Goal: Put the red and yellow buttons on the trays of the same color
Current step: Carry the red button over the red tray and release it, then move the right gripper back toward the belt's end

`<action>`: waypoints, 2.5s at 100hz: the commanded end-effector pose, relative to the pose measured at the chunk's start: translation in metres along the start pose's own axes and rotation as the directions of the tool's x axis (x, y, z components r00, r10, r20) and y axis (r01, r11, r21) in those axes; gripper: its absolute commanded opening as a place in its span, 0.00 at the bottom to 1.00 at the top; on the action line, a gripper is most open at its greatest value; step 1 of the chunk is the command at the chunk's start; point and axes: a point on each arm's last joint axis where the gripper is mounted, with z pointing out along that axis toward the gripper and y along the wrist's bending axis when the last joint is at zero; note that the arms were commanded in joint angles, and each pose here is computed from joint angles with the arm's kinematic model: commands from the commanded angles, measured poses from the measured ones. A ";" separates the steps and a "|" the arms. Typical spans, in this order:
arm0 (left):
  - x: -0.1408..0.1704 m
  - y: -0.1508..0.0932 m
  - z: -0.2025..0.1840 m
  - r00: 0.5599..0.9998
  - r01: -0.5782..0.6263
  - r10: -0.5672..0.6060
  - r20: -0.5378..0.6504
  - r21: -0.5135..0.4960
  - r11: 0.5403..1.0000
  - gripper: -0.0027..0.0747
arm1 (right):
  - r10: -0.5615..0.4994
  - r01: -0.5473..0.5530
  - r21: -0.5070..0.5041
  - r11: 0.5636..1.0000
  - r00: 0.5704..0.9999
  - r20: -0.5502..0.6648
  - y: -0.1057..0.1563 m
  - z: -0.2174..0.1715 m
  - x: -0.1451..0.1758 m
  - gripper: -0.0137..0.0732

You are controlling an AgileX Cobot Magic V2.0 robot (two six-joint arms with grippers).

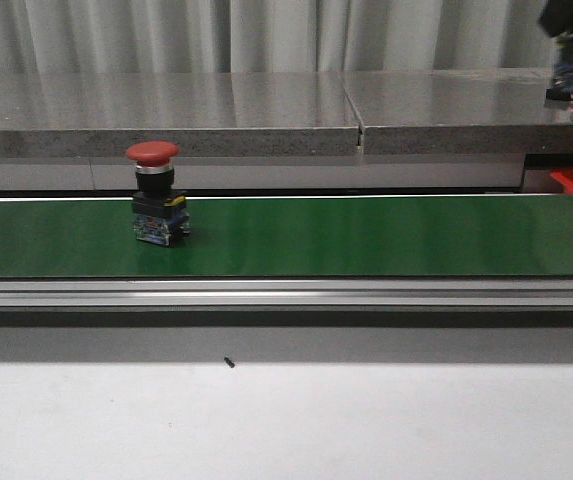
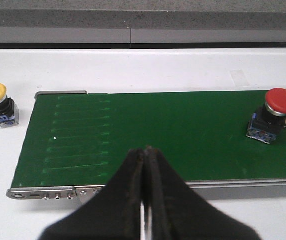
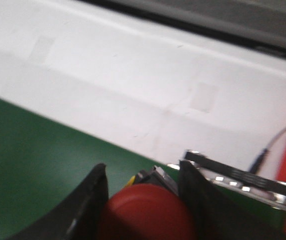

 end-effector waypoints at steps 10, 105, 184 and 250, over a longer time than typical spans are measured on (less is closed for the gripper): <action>-0.014 -0.001 -0.005 0.995 0.000 -0.001 0.100 0.002 1.000 0.01 | 0.086 -0.114 0.152 0.982 0.980 0.182 -0.055 -0.056 -0.013 0.37; -0.014 -0.001 -0.005 0.995 0.000 -0.001 0.100 0.002 1.000 0.01 | 0.360 -0.395 0.328 0.858 0.918 0.163 -0.213 0.046 0.053 0.37; -0.014 -0.001 -0.005 0.995 0.000 -0.001 0.100 0.002 1.000 0.01 | 0.399 -0.423 0.317 0.849 0.906 0.141 -0.223 0.069 0.066 0.48; -0.014 -0.001 -0.005 0.995 0.000 -0.001 0.100 0.002 1.000 0.01 | 0.308 -0.387 0.337 0.858 0.914 0.265 -0.201 0.012 0.032 0.78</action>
